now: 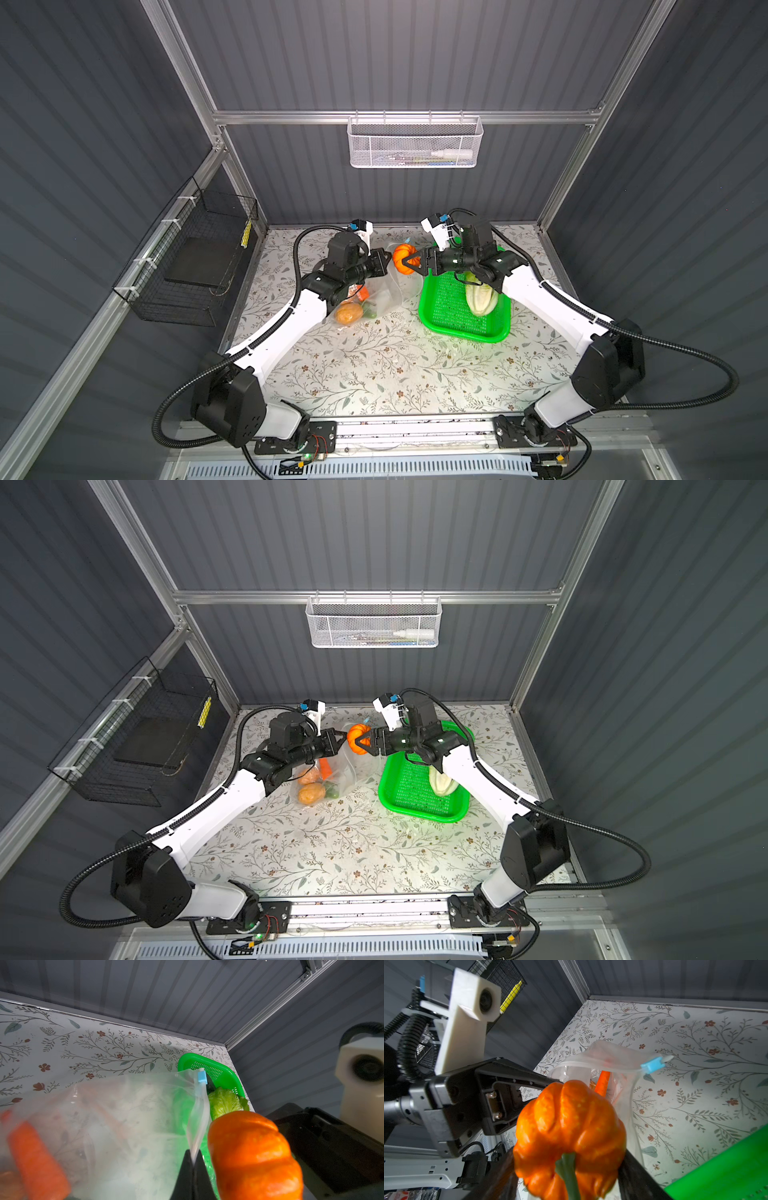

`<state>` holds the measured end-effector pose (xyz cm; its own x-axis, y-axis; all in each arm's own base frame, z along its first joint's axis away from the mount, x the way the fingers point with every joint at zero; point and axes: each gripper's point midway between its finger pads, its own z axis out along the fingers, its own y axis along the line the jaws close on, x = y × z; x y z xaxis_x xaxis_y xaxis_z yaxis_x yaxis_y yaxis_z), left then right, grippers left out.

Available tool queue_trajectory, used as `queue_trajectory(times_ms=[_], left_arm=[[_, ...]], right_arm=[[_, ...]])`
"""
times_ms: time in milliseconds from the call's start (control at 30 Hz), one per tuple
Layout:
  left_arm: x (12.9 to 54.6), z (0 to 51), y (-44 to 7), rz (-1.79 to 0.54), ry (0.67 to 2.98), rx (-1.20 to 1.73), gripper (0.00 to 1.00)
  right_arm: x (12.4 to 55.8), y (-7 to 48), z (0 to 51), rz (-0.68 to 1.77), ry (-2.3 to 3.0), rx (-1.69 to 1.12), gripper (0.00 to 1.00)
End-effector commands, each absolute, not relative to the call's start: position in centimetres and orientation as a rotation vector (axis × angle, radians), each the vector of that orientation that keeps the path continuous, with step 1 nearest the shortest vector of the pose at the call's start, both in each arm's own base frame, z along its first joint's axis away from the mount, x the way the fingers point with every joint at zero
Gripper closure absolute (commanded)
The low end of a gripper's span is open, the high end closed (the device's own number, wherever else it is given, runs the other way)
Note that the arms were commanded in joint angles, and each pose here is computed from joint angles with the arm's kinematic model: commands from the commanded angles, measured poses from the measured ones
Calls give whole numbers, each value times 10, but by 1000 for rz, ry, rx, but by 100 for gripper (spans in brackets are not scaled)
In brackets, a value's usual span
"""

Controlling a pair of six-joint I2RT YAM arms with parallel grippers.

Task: Place the food in the zip-top bag and seal the zipper
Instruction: 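Lift the pumpkin and carry it to the bag opening, then open the right gripper to drop the pumpkin into the bag, then move the right gripper back over the basket and grasp the red onion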

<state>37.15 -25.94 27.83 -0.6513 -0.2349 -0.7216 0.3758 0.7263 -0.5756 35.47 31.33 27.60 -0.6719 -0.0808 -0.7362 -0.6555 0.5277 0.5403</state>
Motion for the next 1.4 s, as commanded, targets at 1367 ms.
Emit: queue_trajectory(times_ms=[1367], left_arm=[[368,309,-258,-956,2012,78,100]], right_arm=[[383,290,282,803,2104,-546,11]])
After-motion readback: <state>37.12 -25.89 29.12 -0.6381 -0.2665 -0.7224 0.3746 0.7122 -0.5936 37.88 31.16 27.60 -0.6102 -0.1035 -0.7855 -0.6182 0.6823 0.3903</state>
